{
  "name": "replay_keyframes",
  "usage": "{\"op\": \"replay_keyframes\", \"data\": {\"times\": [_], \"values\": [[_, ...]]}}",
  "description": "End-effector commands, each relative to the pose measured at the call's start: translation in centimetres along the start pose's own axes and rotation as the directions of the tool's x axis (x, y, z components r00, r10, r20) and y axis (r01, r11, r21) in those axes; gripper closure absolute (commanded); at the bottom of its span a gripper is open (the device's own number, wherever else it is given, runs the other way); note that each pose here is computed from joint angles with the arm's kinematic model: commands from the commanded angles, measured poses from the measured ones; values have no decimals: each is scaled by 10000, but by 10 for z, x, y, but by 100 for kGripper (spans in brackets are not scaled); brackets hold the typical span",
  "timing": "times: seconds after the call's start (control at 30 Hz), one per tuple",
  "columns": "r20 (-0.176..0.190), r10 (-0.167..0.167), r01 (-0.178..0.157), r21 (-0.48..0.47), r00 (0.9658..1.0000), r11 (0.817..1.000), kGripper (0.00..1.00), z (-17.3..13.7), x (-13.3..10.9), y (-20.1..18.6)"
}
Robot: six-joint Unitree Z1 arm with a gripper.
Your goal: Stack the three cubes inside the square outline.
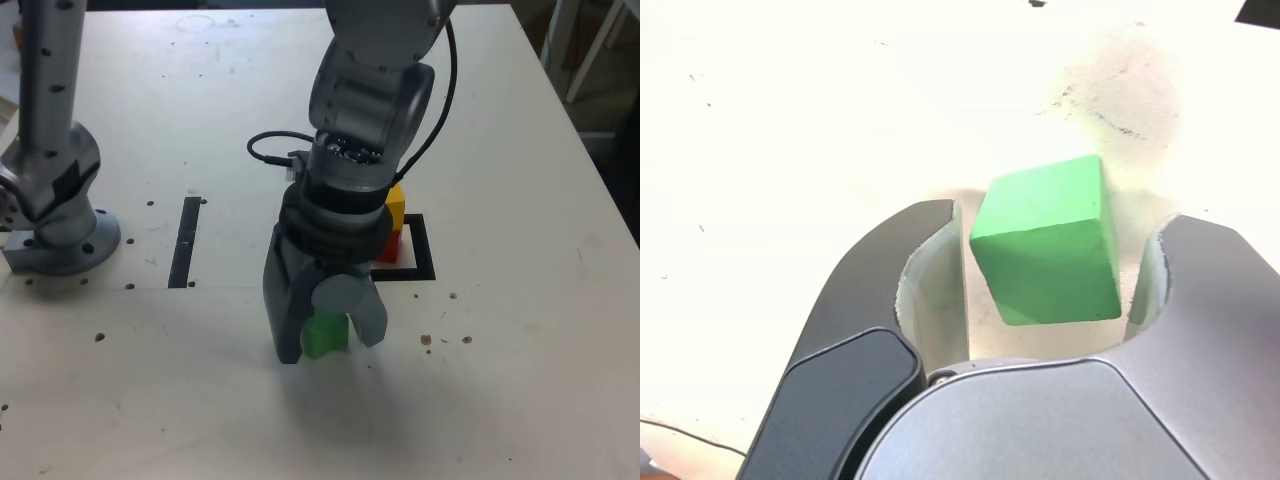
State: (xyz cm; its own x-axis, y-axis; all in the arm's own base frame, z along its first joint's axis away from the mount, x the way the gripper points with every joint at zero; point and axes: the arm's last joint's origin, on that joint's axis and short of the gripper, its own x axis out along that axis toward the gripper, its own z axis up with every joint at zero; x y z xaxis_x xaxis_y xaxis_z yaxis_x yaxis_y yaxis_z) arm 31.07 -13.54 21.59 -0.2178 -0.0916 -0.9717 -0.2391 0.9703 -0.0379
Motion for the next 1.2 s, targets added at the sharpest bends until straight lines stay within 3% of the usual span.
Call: {"op": "replay_keyframes", "data": {"times": [0.0,0.1,0.47,0.67,0.8,0.97,1.17], "values": [[60,23,-24,17,10000,10000,66,2,1,0],[128,21,-21,40,9999,10000,70,3,1,0],[103,32,-34,176,9999,9998,71,-3,-5,2],[168,294,-298,291,9994,9991,71,-21,-23,10],[472,638,-666,606,9968,9959,71,-34,-43,17],[823,1125,-1231,1369,9902,9829,71,-43,-77,27],[871,1176,-1342,2185,9892,9666,71,-36,-99,47]]}}
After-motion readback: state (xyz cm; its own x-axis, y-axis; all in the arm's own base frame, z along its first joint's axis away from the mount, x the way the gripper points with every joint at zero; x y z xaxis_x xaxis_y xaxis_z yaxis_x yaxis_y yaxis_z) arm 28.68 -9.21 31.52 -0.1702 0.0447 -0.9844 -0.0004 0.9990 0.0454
